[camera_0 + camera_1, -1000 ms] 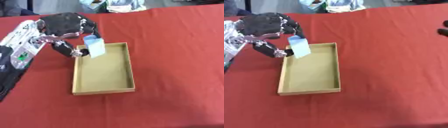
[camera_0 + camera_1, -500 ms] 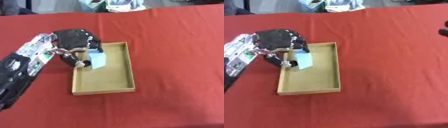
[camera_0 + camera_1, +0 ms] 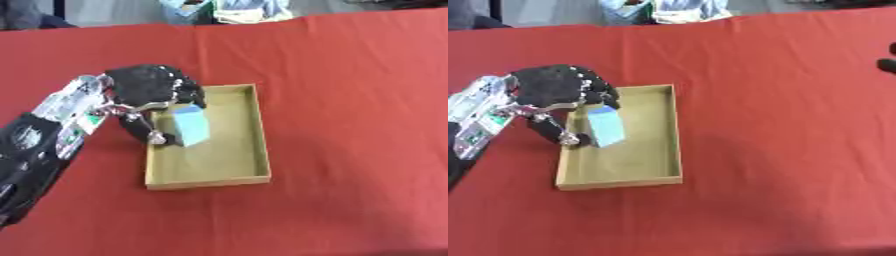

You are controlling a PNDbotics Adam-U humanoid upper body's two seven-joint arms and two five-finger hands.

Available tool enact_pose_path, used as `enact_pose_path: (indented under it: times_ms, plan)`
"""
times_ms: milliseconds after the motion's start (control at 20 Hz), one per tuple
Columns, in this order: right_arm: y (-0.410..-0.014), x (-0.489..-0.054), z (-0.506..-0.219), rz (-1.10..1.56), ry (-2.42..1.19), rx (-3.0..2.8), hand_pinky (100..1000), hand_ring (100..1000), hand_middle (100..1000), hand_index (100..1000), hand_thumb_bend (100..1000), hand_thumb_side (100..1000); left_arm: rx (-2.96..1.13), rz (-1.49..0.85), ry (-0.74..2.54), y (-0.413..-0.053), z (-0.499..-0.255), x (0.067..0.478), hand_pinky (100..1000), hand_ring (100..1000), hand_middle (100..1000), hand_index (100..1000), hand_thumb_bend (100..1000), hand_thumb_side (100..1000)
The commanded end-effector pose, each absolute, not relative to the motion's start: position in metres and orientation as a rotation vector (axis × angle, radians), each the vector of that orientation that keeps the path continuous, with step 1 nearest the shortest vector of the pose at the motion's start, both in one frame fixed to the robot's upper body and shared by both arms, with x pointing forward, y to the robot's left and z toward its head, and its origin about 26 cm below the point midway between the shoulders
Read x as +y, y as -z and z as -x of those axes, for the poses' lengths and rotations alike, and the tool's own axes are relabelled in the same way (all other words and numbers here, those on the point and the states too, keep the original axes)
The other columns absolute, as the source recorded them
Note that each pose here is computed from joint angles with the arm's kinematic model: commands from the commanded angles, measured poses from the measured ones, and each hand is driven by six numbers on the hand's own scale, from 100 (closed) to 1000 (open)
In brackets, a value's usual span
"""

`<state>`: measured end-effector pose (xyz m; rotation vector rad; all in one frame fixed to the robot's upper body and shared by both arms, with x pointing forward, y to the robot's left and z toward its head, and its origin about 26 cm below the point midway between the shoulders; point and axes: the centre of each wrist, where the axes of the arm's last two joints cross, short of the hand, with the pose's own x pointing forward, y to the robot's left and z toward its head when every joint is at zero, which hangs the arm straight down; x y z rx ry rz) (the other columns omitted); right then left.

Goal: Pick up objects on the table and place them in the box.

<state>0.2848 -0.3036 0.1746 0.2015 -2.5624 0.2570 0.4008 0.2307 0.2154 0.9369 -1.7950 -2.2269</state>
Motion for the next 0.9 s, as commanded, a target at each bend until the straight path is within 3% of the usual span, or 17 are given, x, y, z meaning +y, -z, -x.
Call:
enact_pose_path:
  times_ms: [50, 100, 250, 300, 450, 700, 900]
  plan:
    - [-0.181, -0.306, -0.284, -0.196, -0.266, -2.582, 767, 797, 845, 944, 100, 700, -1.865, -1.006, 2.142, -0.240, -0.391, 0.243, 795, 789, 779, 859, 541, 363]
    - [-0.180, -0.306, -0.284, -0.195, -0.265, -2.582, 767, 797, 845, 944, 100, 700, -1.902, -1.003, 2.091, -0.242, -0.388, 0.246, 793, 788, 777, 858, 526, 363]
    - [-0.180, -0.307, -0.284, -0.192, -0.262, -2.580, 767, 797, 845, 944, 100, 701, -2.029, -0.958, 1.891, -0.249, -0.376, 0.255, 766, 765, 751, 840, 327, 334]
    - [-0.180, -0.307, -0.284, -0.192, -0.263, -2.579, 767, 797, 845, 944, 100, 701, -2.075, -0.930, 1.816, -0.251, -0.371, 0.258, 765, 764, 749, 839, 317, 331]
    - [-0.179, -0.307, -0.283, -0.188, -0.261, -2.576, 767, 797, 845, 944, 100, 700, -2.202, -0.815, 1.583, -0.257, -0.357, 0.266, 738, 745, 725, 822, 102, 337]
    - [-0.179, -0.307, -0.283, -0.183, -0.266, -2.569, 767, 798, 845, 944, 100, 700, -2.380, -0.562, 1.132, -0.254, -0.336, 0.277, 706, 726, 695, 810, 100, 559]
    - [-0.179, -0.307, -0.283, -0.182, -0.295, -2.547, 767, 800, 846, 943, 100, 701, -2.426, -0.388, 0.837, -0.241, -0.327, 0.283, 675, 690, 660, 796, 100, 612]
